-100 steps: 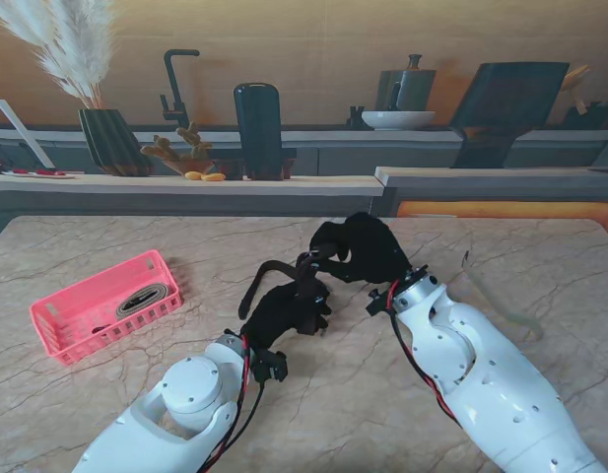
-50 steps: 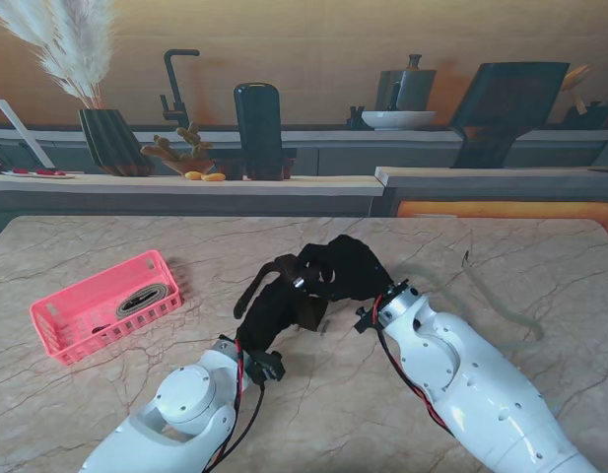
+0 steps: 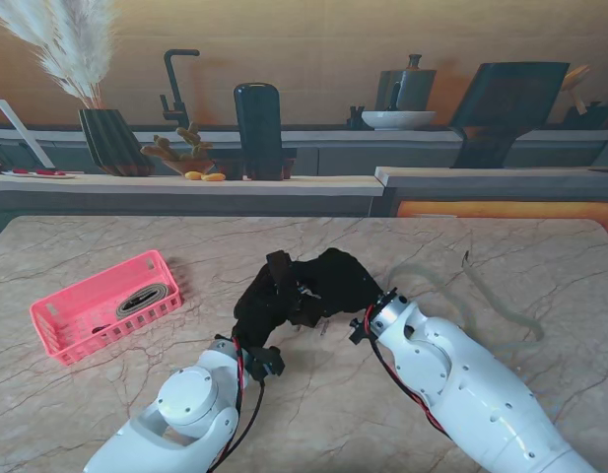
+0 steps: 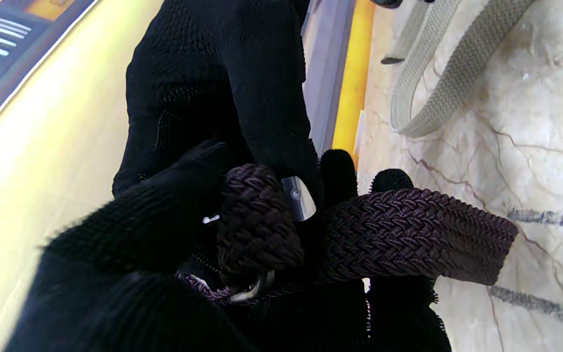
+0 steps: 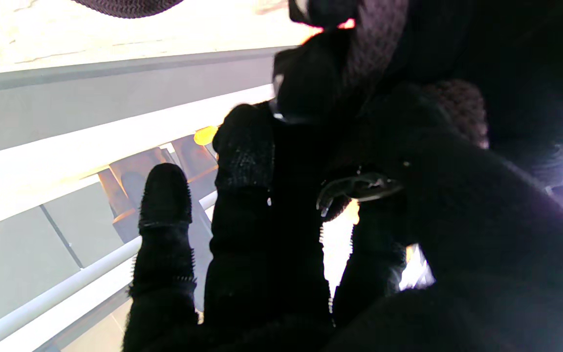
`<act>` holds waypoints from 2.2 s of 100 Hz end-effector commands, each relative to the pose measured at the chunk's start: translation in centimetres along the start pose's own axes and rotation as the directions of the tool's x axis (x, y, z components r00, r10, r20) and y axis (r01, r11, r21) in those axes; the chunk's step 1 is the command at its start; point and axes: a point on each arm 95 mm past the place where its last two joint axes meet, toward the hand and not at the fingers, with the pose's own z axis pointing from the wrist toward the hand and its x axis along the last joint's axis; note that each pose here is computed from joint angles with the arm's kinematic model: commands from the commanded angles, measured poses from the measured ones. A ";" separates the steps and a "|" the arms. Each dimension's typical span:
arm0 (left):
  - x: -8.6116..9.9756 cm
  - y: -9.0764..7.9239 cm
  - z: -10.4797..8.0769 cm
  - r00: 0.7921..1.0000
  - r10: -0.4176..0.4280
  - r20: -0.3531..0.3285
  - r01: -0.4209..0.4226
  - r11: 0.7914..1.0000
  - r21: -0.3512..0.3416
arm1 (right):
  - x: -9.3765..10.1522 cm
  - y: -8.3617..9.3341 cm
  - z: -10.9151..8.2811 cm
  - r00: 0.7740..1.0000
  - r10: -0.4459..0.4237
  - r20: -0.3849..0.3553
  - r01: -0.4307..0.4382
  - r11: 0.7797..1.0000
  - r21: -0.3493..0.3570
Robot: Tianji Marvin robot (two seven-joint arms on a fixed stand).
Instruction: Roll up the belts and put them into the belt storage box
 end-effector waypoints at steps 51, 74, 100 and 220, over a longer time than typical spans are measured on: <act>0.4 0.7 1.7 0.958 0.284 -0.025 -0.284 0.959 0.008 | 2.3 5.5 -3.9 0.987 -0.158 -0.001 0.157 0.981 -0.116; 0.0 0.6 2.2 0.885 0.460 -0.076 -0.461 0.887 -0.009 | 1.1 5.8 -4.0 0.989 -0.128 0.076 0.129 0.992 -0.002; -0.4 0.6 2.5 0.796 0.590 -0.132 -0.599 0.800 -0.040 | -0.3 4.6 -3.2 0.988 -0.092 0.125 0.081 0.992 0.091; -0.7 0.2 2.5 0.874 0.484 -0.048 -0.486 0.865 -0.124 | 0.2 9.3 -1.7 0.995 0.032 0.093 -0.011 0.976 -0.217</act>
